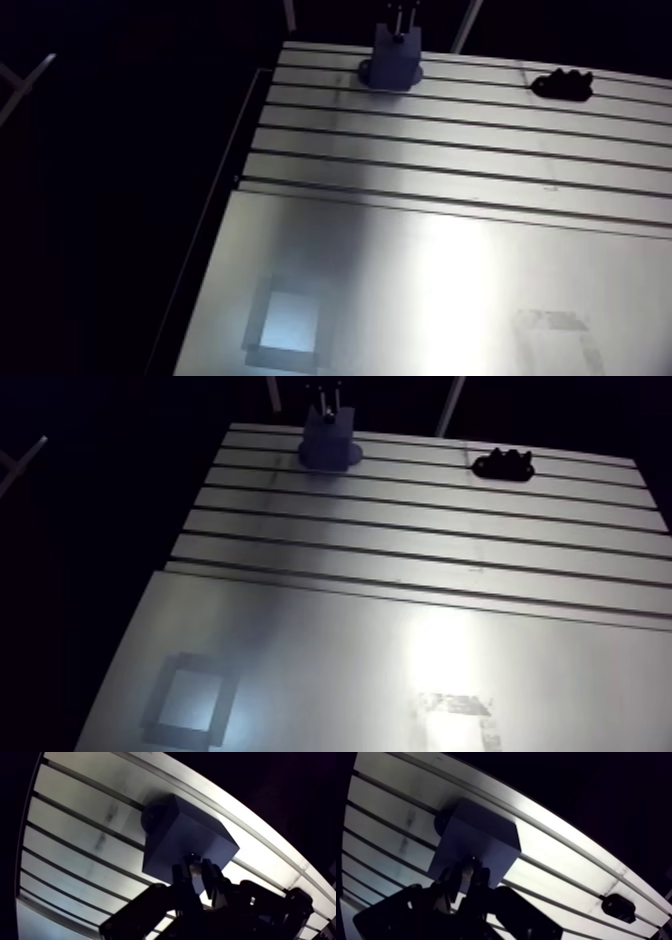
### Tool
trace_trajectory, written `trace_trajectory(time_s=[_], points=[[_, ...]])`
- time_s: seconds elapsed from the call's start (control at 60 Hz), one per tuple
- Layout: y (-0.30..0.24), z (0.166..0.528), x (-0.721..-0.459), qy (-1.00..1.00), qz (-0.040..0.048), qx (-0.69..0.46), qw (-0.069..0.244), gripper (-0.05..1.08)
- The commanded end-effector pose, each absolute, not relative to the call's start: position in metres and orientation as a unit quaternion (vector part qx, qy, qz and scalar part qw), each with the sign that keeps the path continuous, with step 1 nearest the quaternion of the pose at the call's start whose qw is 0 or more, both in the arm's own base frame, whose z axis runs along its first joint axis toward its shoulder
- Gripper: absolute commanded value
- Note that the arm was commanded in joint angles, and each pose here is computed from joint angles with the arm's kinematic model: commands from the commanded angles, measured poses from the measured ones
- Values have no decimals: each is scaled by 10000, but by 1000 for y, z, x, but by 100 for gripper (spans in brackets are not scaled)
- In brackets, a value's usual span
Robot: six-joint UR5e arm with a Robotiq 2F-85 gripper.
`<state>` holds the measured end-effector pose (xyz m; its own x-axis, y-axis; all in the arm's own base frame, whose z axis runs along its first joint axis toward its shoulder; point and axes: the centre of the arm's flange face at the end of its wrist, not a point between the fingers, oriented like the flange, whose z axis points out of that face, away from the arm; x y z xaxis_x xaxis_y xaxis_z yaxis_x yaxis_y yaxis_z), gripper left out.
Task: Pick up the M10 bolt and insert it into the hex recess until seated.
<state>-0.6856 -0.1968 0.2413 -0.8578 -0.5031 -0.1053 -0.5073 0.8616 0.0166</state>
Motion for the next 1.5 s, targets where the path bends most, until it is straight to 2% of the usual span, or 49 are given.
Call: trace_trajectory(time_s=[0.017,0.217,0.233,0.25,0.267,0.333,0.35,0.367,0.467,0.483,0.517,0.9,1.017,1.117,1.367,1.45,1.467,1.483,1.5], points=[[-200,242,-685,9611,216,-2710,492,75],[-200,242,-685,9611,216,-2711,492,75],[-200,242,-685,9611,222,-2710,493,68],[-200,242,-685,9611,222,-2710,493,68],[-199,240,-684,9609,226,-2711,513,58],[-199,238,-683,9608,230,-2711,539,49],[-199,237,-682,9606,227,-2712,560,33],[-199,236,-681,9603,222,-2718,582,24],[-201,236,-680,9604,225,-2718,574,19],[-201,237,-680,9604,227,-2719,565,3],[-201,237,-680,9605,222,-2719,556,1],[-201,245,-683,9626,240,-2660,456,0],[-202,257,-684,9653,233,-2584,282,0],[-202,276,-684,9775,275,-2086,127,0],[-202,286,-676,9907,311,-1289,294,0],[-201,289,-673,9941,298,-902,524,7],[-201,289,-672,9948,299,-777,588,16],[-201,289,-672,9948,299,-777,588,16],[-202,289,-670,9952,306,-681,634,27]])
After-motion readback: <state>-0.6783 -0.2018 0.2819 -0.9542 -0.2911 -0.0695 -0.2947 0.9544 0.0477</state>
